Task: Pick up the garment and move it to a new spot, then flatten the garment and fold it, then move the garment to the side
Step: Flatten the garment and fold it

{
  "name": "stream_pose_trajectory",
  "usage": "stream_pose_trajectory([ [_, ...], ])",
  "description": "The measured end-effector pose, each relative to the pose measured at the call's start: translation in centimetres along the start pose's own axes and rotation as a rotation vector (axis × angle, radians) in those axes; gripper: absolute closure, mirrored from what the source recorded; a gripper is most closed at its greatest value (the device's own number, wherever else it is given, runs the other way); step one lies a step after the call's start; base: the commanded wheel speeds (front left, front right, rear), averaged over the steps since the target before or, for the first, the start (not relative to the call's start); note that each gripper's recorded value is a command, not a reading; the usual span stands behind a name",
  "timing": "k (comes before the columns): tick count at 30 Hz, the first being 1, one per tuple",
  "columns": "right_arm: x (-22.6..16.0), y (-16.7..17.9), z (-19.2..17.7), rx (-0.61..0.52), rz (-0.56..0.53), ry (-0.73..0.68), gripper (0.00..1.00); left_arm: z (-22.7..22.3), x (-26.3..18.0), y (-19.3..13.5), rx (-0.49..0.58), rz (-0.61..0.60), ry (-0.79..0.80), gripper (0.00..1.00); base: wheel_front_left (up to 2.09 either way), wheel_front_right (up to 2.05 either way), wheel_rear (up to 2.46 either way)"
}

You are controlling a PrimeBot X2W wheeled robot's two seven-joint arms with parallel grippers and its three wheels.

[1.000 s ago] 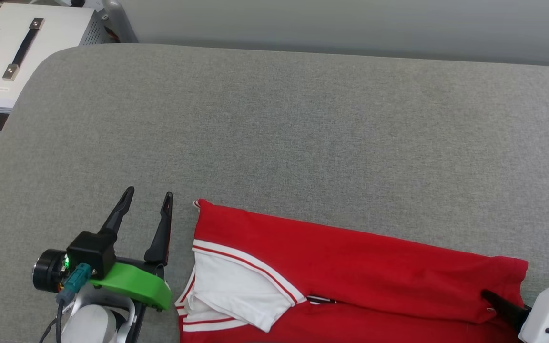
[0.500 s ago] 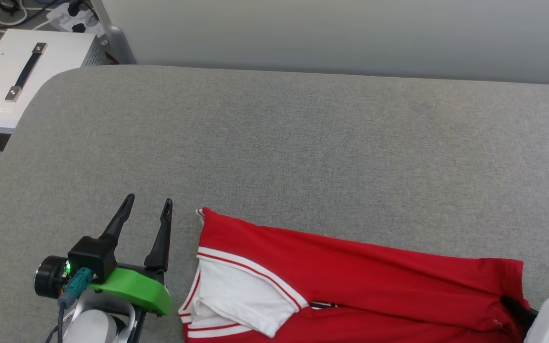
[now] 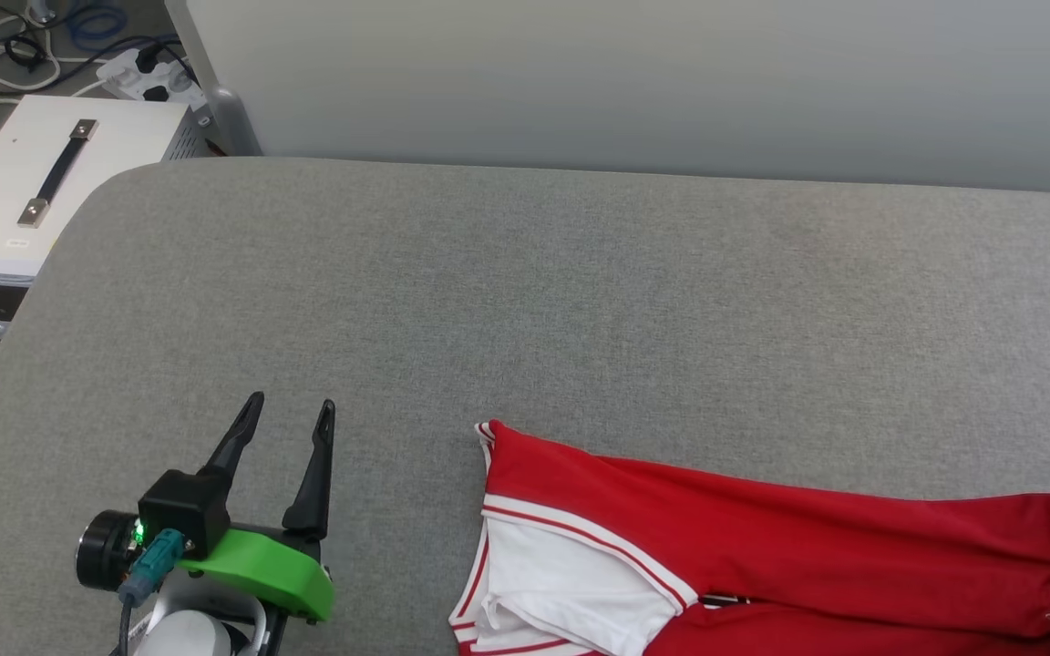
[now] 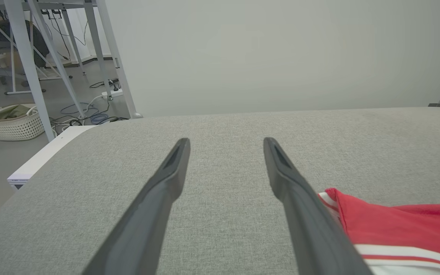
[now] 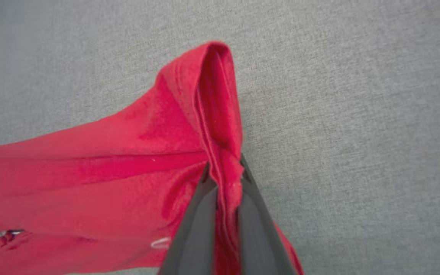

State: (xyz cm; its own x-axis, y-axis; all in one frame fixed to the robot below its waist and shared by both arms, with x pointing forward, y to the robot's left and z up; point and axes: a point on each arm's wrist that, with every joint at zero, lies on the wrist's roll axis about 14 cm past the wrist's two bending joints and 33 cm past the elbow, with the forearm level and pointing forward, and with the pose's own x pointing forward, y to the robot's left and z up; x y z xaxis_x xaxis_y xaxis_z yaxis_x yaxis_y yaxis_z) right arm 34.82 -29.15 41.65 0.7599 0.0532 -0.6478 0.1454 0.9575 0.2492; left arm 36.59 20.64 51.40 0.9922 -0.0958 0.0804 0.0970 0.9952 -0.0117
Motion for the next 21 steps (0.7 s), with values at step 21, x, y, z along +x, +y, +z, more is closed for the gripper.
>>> stream_pose_trajectory([
  [21, -4.0, 13.7, -2.5, -0.056, 0.341, 0.01, 1.0, 1.0, -2.9, -0.1, -0.034, 0.033, -0.039, 0.0, 0.0, 0.0, 0.0],
])
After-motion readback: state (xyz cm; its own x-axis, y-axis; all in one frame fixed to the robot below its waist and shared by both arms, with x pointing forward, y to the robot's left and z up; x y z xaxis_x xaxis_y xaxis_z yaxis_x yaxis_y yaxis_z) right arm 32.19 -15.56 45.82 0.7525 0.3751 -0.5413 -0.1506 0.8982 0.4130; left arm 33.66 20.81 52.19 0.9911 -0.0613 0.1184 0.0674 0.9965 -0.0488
